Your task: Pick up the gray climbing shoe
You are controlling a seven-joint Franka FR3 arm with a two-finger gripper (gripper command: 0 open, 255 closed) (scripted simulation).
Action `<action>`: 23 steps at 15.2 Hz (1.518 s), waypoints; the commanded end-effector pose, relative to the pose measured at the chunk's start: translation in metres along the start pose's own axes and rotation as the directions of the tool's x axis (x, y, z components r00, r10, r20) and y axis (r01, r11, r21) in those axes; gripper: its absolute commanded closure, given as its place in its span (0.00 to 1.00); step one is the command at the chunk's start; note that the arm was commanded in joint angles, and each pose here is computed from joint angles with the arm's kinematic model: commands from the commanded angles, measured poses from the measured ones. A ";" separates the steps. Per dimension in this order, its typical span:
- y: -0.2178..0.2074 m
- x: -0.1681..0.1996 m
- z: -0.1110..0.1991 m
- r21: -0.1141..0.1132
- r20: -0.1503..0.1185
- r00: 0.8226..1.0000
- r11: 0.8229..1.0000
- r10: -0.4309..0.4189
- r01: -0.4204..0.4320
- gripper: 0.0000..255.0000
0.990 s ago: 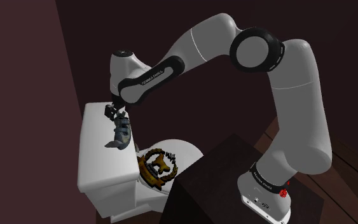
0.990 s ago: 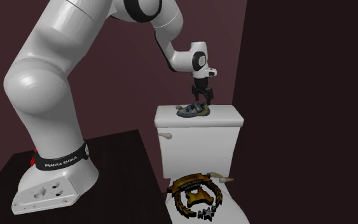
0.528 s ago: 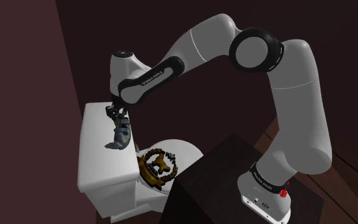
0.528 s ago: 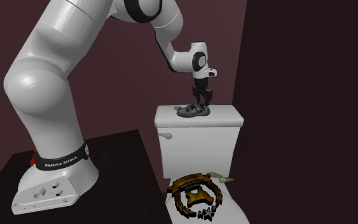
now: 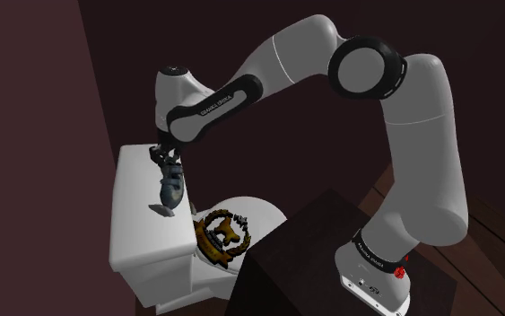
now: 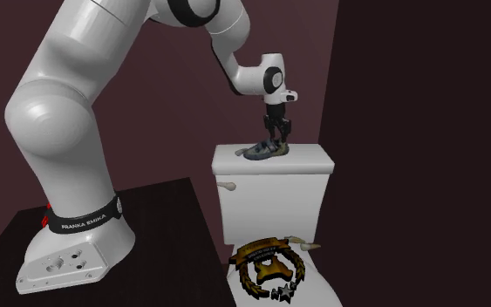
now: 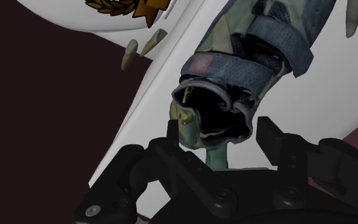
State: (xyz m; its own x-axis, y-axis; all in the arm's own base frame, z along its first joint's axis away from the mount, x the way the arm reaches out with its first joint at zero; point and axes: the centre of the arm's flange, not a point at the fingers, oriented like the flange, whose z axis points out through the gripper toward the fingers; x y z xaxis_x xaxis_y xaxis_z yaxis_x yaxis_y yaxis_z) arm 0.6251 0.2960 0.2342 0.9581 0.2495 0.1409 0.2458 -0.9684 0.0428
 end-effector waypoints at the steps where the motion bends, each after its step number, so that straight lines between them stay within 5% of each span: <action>1: 0.001 0.002 -0.010 0.000 -0.001 1.000 1.000 0.000 0.000 1.00; 11: 0.003 0.008 -0.052 0.000 -0.001 1.000 1.000 0.000 0.000 1.00; 12: 0.003 0.008 -0.052 0.000 -0.001 1.000 1.000 0.000 0.000 0.00; 13: -0.001 0.007 -0.044 0.020 0.041 0.994 0.994 0.103 -0.104 0.00; 14: -0.006 0.007 -0.035 0.034 0.085 0.975 0.978 0.204 -0.208 0.00; 16: -0.015 0.007 -0.019 0.050 0.176 0.902 0.912 0.394 -0.408 0.00; 19: -0.030 0.009 0.004 0.038 0.306 0.717 0.745 0.626 -0.666 0.00; 23: -0.031 0.006 0.025 0.038 0.306 0.717 0.745 0.626 -0.666 0.00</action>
State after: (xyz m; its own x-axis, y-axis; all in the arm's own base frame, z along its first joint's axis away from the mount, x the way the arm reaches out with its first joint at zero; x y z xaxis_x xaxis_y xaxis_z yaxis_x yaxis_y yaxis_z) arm 0.6270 0.3272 0.2146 0.8900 -0.4224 -0.1715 -0.4422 -0.8914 -0.0993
